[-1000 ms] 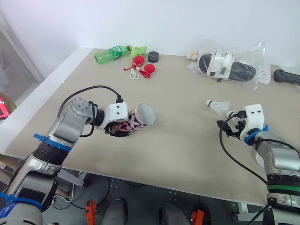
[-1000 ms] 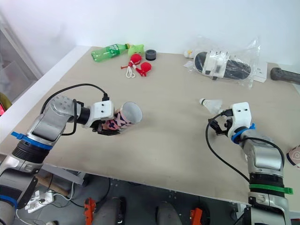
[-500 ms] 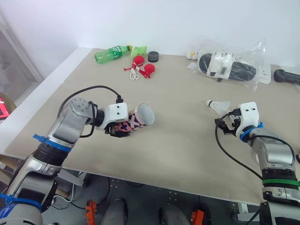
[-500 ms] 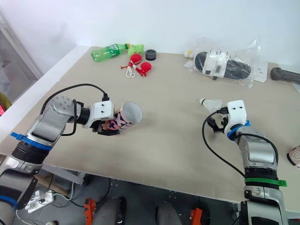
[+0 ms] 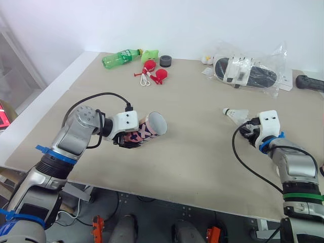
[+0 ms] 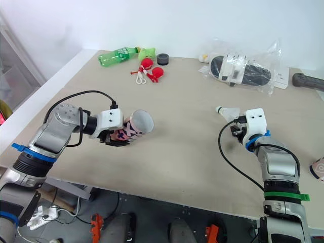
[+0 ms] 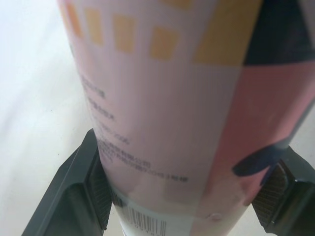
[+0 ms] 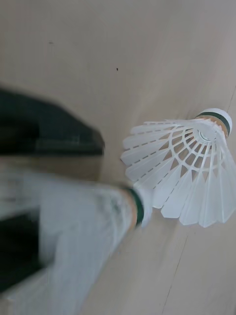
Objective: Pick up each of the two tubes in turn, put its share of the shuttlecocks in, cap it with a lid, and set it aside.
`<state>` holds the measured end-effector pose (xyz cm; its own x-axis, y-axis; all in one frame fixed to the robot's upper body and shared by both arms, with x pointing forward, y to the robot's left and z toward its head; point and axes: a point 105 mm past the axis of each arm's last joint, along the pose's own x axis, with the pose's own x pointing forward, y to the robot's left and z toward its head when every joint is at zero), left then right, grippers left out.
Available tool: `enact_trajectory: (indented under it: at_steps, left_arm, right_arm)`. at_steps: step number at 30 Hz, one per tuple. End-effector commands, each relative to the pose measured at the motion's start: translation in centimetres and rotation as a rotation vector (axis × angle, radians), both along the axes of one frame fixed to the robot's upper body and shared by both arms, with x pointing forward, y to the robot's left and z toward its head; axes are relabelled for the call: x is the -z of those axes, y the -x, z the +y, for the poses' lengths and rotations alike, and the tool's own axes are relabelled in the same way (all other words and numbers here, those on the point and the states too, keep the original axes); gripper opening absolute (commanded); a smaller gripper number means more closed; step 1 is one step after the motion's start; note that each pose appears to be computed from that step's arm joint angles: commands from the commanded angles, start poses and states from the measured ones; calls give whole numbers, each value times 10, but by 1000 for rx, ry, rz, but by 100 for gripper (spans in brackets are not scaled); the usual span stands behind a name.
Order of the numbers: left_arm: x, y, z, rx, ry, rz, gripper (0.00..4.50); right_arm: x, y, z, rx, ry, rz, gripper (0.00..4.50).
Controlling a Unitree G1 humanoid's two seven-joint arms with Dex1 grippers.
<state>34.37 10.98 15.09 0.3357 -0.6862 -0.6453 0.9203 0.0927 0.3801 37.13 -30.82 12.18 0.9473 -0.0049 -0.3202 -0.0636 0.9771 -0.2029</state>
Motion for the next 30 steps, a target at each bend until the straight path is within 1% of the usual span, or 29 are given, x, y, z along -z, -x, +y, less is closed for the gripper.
enact_trajectory:
  at_steps: [1,10,14,18,21,23,25,26,27,30]
  left_arm:
    - [21,10,-10,45,-11,81,306]
    - [21,10,-11,47,-10,81,306]
    - [21,11,-10,46,-9,81,306]
    - [21,11,-9,40,-8,83,306]
    - [22,11,-8,37,-8,86,306]
    - [23,11,-8,37,-9,87,306]
    - [24,11,-10,42,-10,91,306]
    - [25,11,-10,45,-10,92,306]
    - [25,11,-11,47,-10,93,306]
    - [24,10,-14,51,-7,92,306]
  right_arm:
    - [-17,-2,-8,30,16,-52,4]
    - [-18,0,-11,48,24,-52,4]
    - [-30,8,-16,64,28,-74,4]
    - [-50,25,-14,14,45,-96,4]
    - [-81,47,8,-173,76,-109,4]
    - [-94,57,25,-285,108,-117,4]
    - [-121,75,81,-587,120,-189,4]
    - [-130,84,106,-710,123,-208,4]
    - [-136,92,126,-811,129,-216,4]
    - [-145,102,175,-1014,190,-223,4]
